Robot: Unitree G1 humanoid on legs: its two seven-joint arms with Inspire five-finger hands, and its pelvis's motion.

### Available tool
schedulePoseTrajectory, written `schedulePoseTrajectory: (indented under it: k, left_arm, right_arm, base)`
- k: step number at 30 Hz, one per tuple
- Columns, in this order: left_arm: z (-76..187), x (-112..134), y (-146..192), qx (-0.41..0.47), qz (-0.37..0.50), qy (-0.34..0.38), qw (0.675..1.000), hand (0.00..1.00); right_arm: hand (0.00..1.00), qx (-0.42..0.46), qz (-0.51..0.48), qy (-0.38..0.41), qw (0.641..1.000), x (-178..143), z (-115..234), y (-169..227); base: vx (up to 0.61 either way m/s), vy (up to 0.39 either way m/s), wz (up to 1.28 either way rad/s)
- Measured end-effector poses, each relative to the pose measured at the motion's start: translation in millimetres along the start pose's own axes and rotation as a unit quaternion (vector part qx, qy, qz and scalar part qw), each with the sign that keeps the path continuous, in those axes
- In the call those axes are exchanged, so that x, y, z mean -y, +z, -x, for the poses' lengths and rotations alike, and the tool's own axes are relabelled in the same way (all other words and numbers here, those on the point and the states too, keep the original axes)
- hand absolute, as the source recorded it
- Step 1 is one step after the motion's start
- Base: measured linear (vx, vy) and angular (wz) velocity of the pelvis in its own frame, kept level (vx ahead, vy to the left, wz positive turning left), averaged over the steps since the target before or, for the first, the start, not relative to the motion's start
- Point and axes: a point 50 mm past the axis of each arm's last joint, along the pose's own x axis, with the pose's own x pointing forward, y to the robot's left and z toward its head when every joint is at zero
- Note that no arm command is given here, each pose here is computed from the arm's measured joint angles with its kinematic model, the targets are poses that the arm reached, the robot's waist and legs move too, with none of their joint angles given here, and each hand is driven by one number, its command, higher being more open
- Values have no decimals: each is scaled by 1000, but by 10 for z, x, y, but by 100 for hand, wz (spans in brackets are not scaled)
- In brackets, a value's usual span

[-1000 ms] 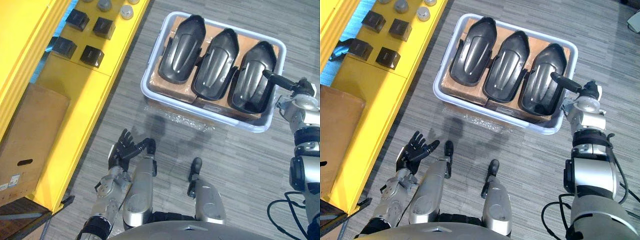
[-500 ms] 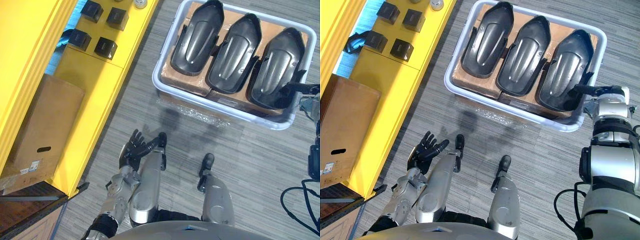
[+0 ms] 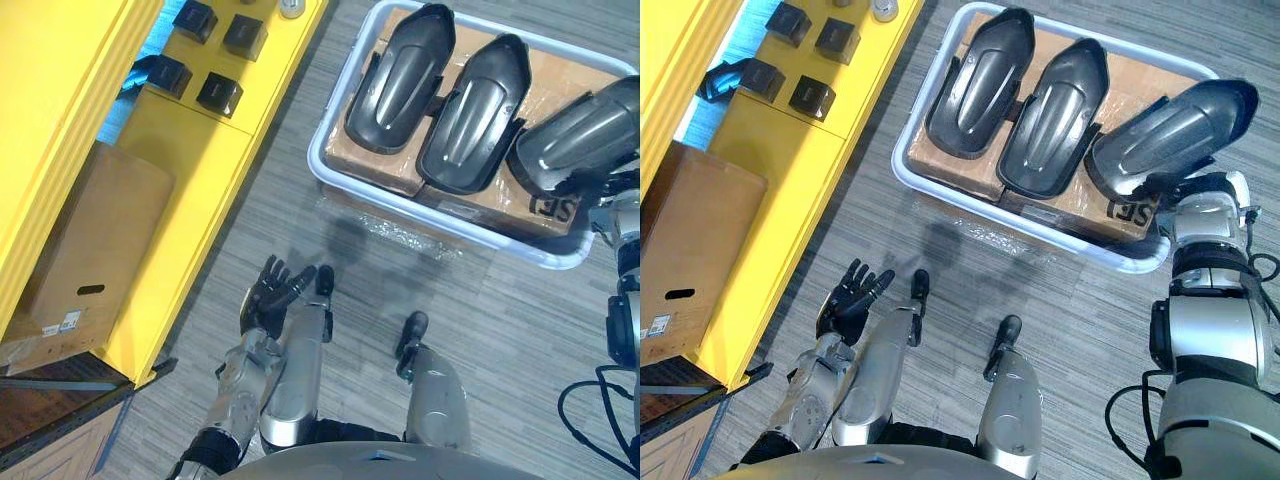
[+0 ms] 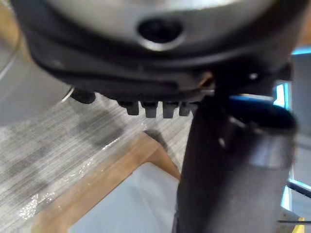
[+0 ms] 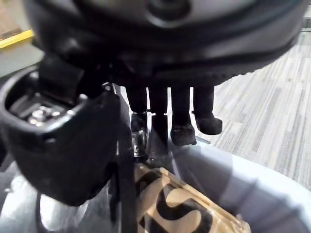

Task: Walk over and take three plastic housings, then place them on the shelf

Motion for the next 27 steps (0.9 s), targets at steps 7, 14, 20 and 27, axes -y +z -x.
schedulePoseTrajectory:
  k: [7, 14, 20, 27]
  left_arm:
    - [64, -30, 82, 7, -1, -4, 1000, 100]
    - [241, -265, 208, 20, -12, 27, 999, 100]
    - [342, -217, 324, 44, -7, 15, 999, 100]
    - [327, -84, 658, 110, -8, -10, 994, 100]
  right_arm:
    - [0, 76, 29, -29, 996, -86, 53, -94]
    - [0, 148, 30, -47, 987, -431, 255, -184]
    - [0, 188, 17, -64, 980, -680, 548, -385]
    - [0, 163, 47, -34, 985, -1082, 782, -790]
  base:
    - [-5, 2, 1]
    - [36, -24, 2]
    - [67, -17, -4]
    - [96, -20, -1]
